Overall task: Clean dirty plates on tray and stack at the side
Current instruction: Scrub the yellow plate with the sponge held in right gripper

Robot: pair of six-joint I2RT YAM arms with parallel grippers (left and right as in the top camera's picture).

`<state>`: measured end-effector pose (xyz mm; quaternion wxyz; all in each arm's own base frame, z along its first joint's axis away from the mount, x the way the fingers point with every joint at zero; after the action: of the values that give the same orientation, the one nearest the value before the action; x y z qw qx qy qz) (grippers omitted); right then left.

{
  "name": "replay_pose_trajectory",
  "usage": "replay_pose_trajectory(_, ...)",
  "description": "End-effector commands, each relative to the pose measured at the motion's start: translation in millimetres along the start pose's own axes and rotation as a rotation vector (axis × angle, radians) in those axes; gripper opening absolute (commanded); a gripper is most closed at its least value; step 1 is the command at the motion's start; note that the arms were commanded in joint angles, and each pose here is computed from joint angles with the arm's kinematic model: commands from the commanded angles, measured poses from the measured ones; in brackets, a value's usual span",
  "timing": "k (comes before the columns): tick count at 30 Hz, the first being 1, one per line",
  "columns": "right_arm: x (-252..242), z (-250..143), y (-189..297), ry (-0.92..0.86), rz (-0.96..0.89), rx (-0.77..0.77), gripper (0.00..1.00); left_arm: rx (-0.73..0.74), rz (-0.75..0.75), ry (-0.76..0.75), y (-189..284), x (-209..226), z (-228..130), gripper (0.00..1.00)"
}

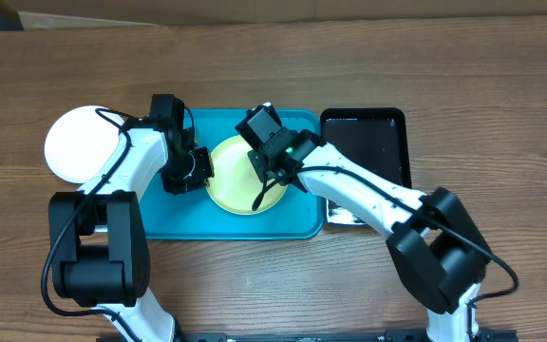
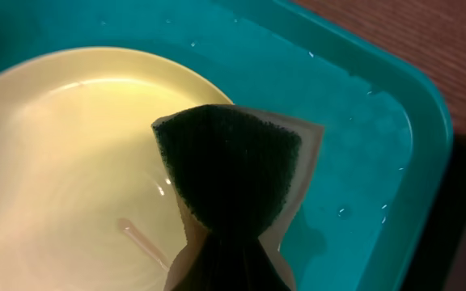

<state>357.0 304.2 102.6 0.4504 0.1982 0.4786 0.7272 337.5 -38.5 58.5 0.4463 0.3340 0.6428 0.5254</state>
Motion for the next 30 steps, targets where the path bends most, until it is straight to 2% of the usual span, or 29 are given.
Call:
replay_pose_trajectory(1,-1,3,-12,-0.002,-0.032,-0.002,0.04,0.004,-0.011,0.002,2,-3,-5,0.04)
replay_pose_trajectory(9,3,-9,-38,0.007,-0.039,0.044,0.04,0.004,-0.011,0.002,2,-3,-5,0.04)
replay_pose_trajectory(14,1,-18,-47,0.008,-0.046,0.079,0.07,0.007,-0.01,0.003,2,-3,-5,0.04)
replay_pose_trajectory(17,2,-19,-47,0.007,-0.04,0.085,0.06,0.007,-0.01,0.003,2,-3,-5,0.04)
replay_pose_trajectory(30,24,-46,-62,0.002,0.134,0.164,0.06,0.006,-0.01,0.002,2,-3,-5,0.04)
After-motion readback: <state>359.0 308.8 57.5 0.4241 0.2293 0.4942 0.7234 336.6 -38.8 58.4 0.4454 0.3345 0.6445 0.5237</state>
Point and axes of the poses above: each gripper's point midway between its finger pads, its own y axis back along the fingers, its own x axis along the line the jaws close on, z = x × y, the point moved 4 cm from there along y, back along the fingers, and after that the axes turned 8 degrees about y, right-handed, at the moved point
